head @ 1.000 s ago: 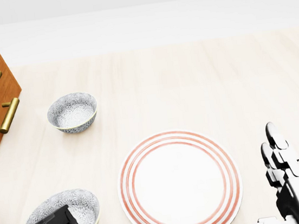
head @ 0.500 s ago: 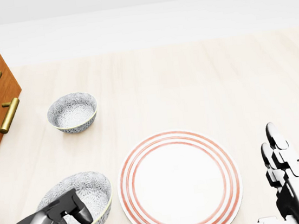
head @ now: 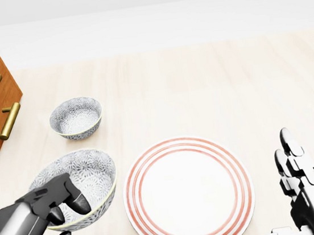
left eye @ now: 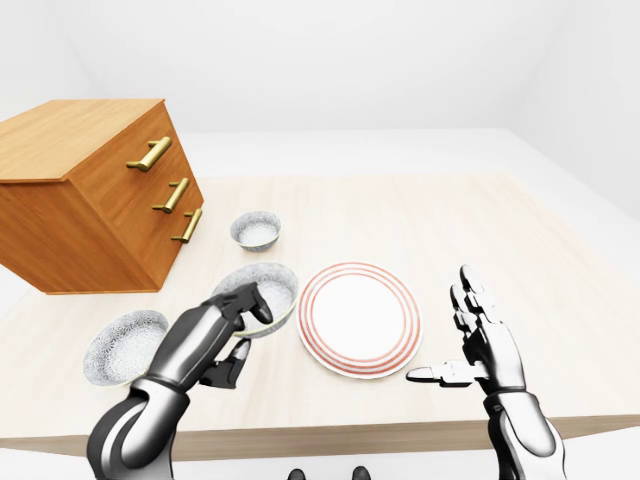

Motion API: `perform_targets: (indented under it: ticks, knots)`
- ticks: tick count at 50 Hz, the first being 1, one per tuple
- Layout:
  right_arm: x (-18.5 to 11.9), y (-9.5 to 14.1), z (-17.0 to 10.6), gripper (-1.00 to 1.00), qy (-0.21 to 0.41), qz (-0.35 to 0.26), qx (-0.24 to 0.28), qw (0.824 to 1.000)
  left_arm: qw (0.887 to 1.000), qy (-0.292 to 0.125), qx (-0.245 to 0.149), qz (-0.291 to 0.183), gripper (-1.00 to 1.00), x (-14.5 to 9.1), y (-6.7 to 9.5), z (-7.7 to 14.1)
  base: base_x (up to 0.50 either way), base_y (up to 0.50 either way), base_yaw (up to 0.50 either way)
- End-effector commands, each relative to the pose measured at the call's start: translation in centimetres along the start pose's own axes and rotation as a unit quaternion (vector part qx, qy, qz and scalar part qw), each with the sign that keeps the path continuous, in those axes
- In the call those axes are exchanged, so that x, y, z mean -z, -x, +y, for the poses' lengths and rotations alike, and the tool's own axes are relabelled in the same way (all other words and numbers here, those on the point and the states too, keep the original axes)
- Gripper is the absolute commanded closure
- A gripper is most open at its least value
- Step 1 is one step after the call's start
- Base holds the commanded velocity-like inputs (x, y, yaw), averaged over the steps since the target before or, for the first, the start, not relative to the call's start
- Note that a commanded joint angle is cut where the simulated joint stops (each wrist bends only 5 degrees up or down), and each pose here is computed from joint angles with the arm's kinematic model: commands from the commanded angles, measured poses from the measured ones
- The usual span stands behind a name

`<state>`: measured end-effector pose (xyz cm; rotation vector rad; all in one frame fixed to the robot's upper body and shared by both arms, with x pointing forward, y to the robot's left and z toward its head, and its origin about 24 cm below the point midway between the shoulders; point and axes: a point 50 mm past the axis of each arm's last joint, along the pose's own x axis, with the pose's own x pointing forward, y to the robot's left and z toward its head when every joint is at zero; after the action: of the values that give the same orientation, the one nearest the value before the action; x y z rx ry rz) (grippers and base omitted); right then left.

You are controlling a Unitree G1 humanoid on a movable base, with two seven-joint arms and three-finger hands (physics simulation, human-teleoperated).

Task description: Put the bowl in the middle on the plate.

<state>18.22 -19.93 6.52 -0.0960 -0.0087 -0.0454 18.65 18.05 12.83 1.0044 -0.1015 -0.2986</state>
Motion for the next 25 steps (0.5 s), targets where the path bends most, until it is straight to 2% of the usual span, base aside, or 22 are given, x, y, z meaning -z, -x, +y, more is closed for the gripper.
perform_targets:
  ticks: [1,4,8,15,25]
  knots:
    - [-0.2,0.0,0.0,-1.00,0.001,-0.004,0.000,1.000,0.998,-0.038,-0.051,-0.030,1.00,-2.0,0.5,1.9,0.00,0.00,0.00]
    - [-0.1,0.0,0.0,-1.00,0.000,-0.003,0.001,1.000,0.997,-0.040,-0.050,-0.034,1.00,-2.3,0.5,1.8,0.00,0.00,0.00]
    - [0.1,0.0,0.0,-1.00,-0.001,0.001,0.001,1.000,0.995,-0.048,-0.066,-0.063,1.00,-3.7,0.7,2.3,0.00,0.00,0.00]
    - [0.1,0.0,0.0,-1.00,-0.001,0.001,0.001,1.000,0.993,-0.052,-0.062,-0.088,1.00,-5.1,0.8,1.9,0.00,0.00,0.00]
    - [0.0,0.0,0.0,-1.00,-0.001,0.000,0.000,1.000,0.992,-0.054,-0.026,-0.108,1.00,-6.2,0.2,0.2,0.00,0.00,0.00]
